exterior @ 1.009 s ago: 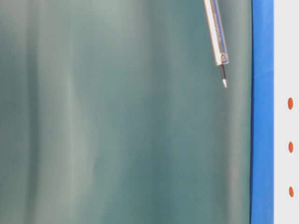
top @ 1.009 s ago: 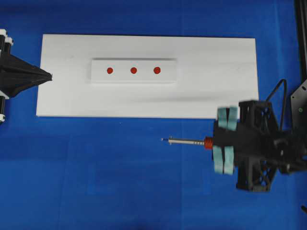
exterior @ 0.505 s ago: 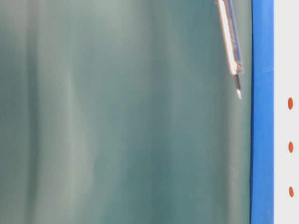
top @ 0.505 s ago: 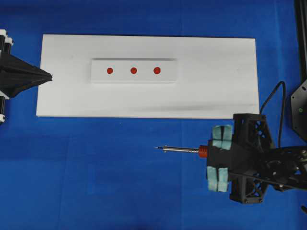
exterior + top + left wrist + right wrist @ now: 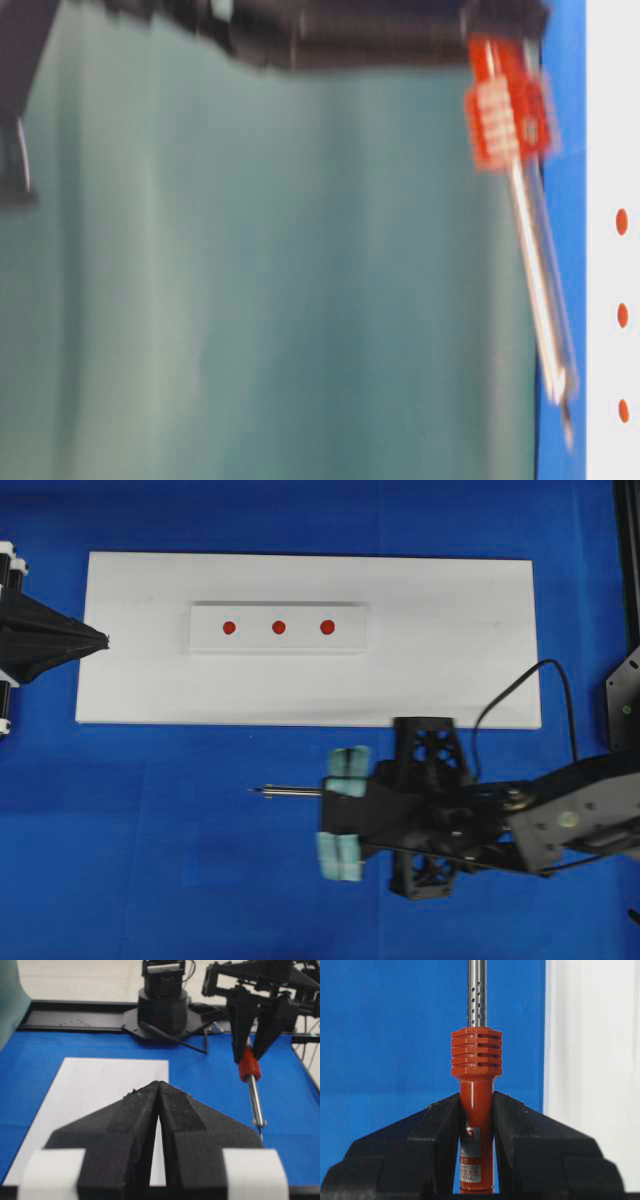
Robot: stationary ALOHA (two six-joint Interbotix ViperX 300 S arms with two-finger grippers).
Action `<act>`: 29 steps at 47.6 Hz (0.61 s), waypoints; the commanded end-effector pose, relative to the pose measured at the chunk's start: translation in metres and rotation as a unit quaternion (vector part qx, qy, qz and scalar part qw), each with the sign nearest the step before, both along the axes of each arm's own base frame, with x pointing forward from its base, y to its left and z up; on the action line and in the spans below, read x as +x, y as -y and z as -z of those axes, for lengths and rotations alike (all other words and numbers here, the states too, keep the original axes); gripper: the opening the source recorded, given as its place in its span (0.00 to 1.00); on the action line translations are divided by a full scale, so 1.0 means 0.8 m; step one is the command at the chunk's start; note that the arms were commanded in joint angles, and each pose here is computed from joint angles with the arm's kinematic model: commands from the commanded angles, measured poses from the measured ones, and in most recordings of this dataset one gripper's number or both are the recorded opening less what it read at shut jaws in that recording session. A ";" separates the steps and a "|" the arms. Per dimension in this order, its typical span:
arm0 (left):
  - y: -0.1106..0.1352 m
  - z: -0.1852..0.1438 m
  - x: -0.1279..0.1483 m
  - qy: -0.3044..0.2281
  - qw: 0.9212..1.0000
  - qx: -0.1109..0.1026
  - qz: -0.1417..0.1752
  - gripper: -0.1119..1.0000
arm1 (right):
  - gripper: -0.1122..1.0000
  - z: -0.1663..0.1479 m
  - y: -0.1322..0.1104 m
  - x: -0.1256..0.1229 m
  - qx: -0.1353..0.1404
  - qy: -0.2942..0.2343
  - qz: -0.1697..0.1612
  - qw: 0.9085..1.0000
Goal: Touch the tip of the soldering iron to the mark.
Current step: 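Lower the iron back onto the blue table below the board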
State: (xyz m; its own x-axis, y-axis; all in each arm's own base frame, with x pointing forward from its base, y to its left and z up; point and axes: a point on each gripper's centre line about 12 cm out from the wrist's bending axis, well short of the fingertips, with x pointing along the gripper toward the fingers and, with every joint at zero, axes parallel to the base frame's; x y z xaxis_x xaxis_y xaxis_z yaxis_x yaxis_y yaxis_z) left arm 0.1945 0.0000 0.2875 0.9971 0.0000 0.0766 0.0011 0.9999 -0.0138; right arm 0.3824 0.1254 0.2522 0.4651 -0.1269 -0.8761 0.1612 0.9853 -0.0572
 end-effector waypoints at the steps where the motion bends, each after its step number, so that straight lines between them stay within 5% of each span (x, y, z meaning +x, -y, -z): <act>1: 0.001 -0.006 0.002 0.008 1.000 0.002 0.001 0.10 | 0.16 -0.021 0.004 0.019 0.007 0.028 0.001 1.000; 14: 0.001 -0.007 0.001 0.010 1.000 0.002 0.001 0.10 | 0.16 -0.015 0.016 0.058 0.008 0.047 0.003 0.999; 29: 0.000 -0.007 0.001 0.011 1.000 0.002 0.001 0.10 | 0.16 -0.013 0.014 0.063 0.006 0.049 -0.009 0.999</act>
